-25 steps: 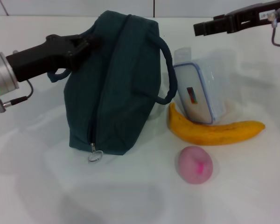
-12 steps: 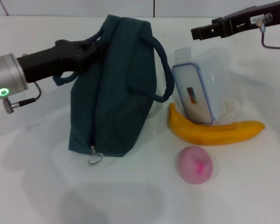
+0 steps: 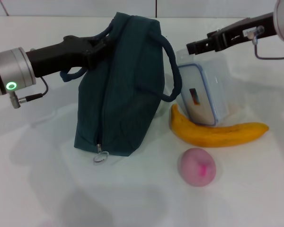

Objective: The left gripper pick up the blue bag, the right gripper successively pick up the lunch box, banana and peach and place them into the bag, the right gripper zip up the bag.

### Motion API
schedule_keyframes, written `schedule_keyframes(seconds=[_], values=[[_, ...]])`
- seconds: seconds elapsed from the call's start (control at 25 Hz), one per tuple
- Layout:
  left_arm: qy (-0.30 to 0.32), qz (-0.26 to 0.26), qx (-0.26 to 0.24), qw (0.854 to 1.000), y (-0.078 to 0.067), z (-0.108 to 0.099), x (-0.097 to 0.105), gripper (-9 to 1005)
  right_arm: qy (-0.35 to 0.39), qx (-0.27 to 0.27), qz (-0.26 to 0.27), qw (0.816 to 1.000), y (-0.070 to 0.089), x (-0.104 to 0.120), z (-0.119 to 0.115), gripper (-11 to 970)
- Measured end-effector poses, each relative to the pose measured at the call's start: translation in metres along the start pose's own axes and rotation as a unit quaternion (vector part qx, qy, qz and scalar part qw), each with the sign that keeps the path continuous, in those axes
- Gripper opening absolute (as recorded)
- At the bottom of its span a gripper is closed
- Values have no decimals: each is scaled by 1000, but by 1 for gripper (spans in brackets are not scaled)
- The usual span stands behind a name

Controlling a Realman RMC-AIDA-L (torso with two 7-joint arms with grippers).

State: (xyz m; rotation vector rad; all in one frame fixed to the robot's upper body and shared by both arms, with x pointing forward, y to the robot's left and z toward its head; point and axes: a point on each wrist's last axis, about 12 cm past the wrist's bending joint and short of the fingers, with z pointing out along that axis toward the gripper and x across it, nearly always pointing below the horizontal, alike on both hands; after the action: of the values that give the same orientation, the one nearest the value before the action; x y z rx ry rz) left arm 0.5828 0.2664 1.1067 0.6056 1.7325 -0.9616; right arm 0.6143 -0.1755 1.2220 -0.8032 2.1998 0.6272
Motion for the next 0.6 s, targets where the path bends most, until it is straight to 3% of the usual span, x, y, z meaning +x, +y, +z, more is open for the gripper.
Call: schedule_keyframes(seconds=[0.6], values=[[0, 1, 0, 1000, -1, 4, -1, 39, 3, 6, 14, 1000, -3, 9, 10, 691]])
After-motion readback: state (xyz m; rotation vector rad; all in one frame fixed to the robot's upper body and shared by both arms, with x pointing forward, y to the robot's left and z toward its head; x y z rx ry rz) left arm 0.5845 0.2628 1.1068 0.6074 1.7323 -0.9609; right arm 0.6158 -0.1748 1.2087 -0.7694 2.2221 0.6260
